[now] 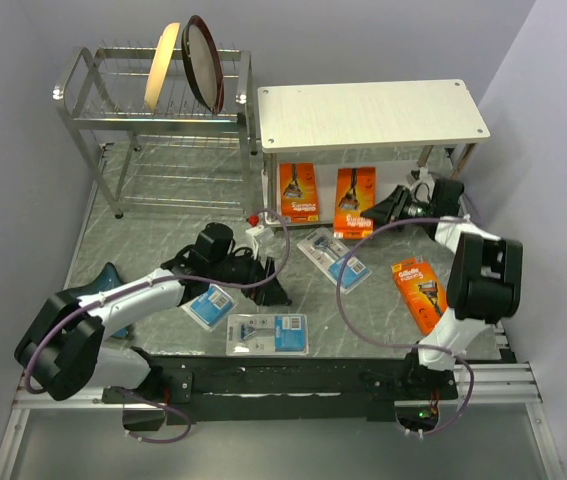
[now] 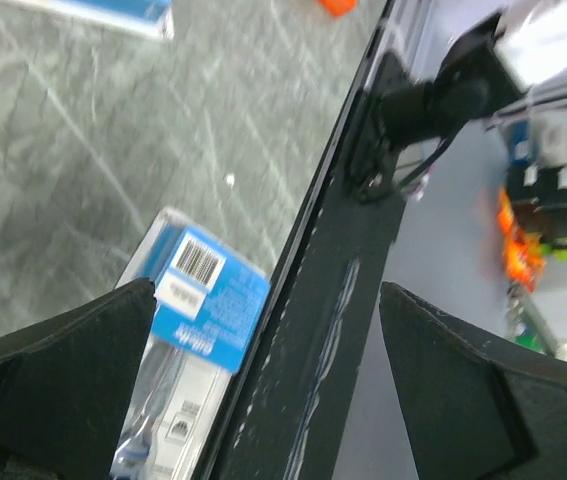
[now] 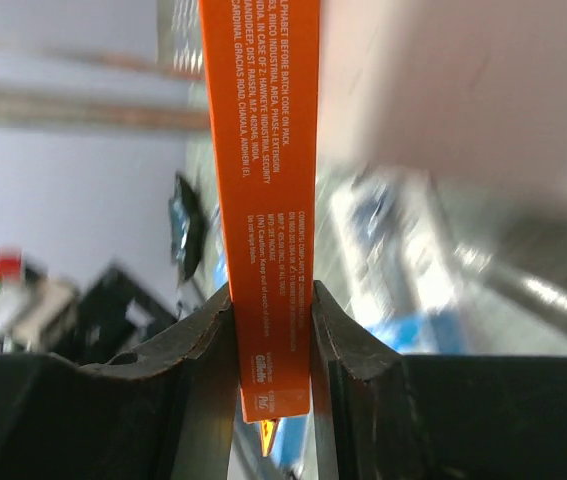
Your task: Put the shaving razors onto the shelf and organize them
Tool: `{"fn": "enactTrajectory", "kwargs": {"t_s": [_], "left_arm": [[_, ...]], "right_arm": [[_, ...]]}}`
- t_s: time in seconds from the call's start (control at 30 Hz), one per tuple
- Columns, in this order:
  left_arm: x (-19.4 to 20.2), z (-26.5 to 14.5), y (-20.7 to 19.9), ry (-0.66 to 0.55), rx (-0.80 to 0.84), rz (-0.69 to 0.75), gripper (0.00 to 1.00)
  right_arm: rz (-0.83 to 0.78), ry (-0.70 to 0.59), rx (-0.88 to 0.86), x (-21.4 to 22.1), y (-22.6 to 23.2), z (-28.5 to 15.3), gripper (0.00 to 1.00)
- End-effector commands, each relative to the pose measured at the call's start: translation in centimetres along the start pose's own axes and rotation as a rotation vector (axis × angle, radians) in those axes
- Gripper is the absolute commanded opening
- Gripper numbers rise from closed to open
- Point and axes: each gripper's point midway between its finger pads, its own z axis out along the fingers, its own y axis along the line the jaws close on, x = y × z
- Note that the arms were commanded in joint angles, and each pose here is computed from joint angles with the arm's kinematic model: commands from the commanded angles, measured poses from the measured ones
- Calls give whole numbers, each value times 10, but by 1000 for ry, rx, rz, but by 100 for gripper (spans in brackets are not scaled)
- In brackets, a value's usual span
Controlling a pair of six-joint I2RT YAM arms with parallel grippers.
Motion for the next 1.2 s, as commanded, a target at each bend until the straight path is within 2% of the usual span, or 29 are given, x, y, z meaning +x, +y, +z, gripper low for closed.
{"fn": "enactTrajectory", "kwargs": {"t_s": [0.0, 0.13, 0.33, 0.57, 0.8, 1.17], "left_arm": [[16, -5, 6, 43, -19, 91, 99], [12, -3, 9, 44, -24, 112, 99], [14, -1, 7, 44, -7, 83, 99], [17, 0, 9, 48, -14, 77, 99], [21, 1, 13, 49, -23, 76, 99], [23, 4, 22, 54, -46, 78, 99]], "right_arm": [[-107, -66, -21, -63, 10, 17, 22], [-118, -55, -34, -74, 11, 33, 22], [-116, -38, 35, -86, -7, 50, 22], [-97, -22, 72, -90, -16, 49, 23], [-156, 20, 130, -96, -24, 46, 23], [-57, 118, 159, -76, -50, 46, 21]]}}
